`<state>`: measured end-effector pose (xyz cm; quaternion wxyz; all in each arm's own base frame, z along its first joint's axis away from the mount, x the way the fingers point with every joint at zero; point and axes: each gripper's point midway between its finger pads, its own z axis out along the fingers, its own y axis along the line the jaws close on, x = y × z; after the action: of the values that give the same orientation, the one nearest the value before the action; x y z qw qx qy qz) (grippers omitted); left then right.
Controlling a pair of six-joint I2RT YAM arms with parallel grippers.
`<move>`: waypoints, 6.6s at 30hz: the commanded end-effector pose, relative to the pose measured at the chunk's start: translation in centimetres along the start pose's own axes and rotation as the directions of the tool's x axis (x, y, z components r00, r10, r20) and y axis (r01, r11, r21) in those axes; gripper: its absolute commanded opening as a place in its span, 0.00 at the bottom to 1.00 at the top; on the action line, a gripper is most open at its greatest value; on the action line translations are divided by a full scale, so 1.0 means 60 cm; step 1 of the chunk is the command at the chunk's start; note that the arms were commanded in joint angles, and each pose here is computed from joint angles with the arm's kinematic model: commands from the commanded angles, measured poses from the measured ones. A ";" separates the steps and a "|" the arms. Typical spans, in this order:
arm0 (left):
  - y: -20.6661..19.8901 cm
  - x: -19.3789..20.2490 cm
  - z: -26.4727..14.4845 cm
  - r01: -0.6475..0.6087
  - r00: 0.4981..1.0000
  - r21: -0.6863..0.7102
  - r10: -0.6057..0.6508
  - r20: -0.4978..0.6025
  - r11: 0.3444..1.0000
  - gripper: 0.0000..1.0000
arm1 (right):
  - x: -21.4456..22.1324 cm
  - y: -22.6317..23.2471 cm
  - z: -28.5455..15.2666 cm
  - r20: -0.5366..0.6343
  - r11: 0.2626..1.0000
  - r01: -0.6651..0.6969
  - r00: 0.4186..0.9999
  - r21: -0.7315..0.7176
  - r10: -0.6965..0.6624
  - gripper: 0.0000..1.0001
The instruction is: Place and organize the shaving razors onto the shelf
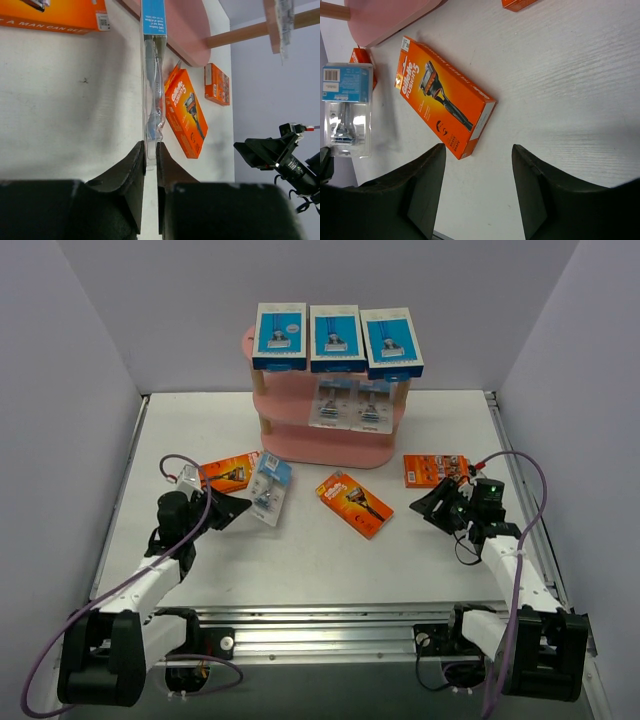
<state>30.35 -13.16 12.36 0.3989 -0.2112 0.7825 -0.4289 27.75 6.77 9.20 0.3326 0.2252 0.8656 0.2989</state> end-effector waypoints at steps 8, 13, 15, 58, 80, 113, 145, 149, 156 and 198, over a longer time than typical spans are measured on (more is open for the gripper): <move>-0.105 -0.046 -0.060 -0.041 0.997 0.076 0.037 0.061 0.996 0.02 | -0.025 0.032 -0.017 0.047 0.999 0.024 0.999 -0.046 -0.022 0.51; -0.149 -0.063 -0.078 -0.036 0.997 0.114 0.028 0.072 0.993 0.02 | -0.025 0.037 -0.017 0.044 0.998 0.026 0.999 -0.056 -0.023 0.51; -0.174 -0.072 -0.082 -0.043 0.997 0.148 0.032 0.074 0.988 0.02 | -0.025 0.037 -0.016 0.042 0.998 0.027 0.999 -0.057 -0.024 0.51; -0.260 -0.221 0.057 0.052 0.988 0.264 -0.089 0.129 0.963 0.02 | -0.031 0.016 0.003 0.022 1.000 0.030 0.999 -0.002 -0.030 0.51; -0.257 -0.244 0.137 0.140 0.979 0.284 -0.176 0.106 0.948 0.02 | -0.039 0.010 0.013 0.012 0.999 0.030 0.999 0.017 -0.030 0.51; -0.257 -0.238 0.219 0.164 0.969 0.252 -0.204 0.142 0.954 0.02 | -0.044 0.004 0.026 0.013 0.999 0.022 1.000 0.023 -0.022 0.51; -0.246 -0.227 0.252 0.154 0.974 0.212 -0.184 0.133 0.965 0.02 | -0.023 -0.011 0.031 -0.009 1.000 0.006 1.000 0.030 -0.006 0.51; -0.244 -0.224 0.256 0.157 0.974 0.209 -0.186 0.128 0.965 0.02 | -0.023 -0.012 0.031 -0.010 0.999 0.007 1.000 0.032 -0.007 0.51; -0.239 -0.220 0.258 0.158 0.975 0.201 -0.185 0.121 0.967 0.10 | -0.025 -0.011 0.031 -0.008 0.999 0.011 1.000 0.033 -0.011 0.51; -0.204 -0.199 0.263 0.152 0.987 0.066 -0.155 0.040 0.986 0.48 | -0.011 -0.020 0.035 -0.020 0.999 -0.003 1.000 0.032 0.003 0.51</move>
<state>50.13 -19.94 23.25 0.3947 -0.2746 0.7250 -0.4931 29.49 6.27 7.58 0.3174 0.2324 0.8734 0.2870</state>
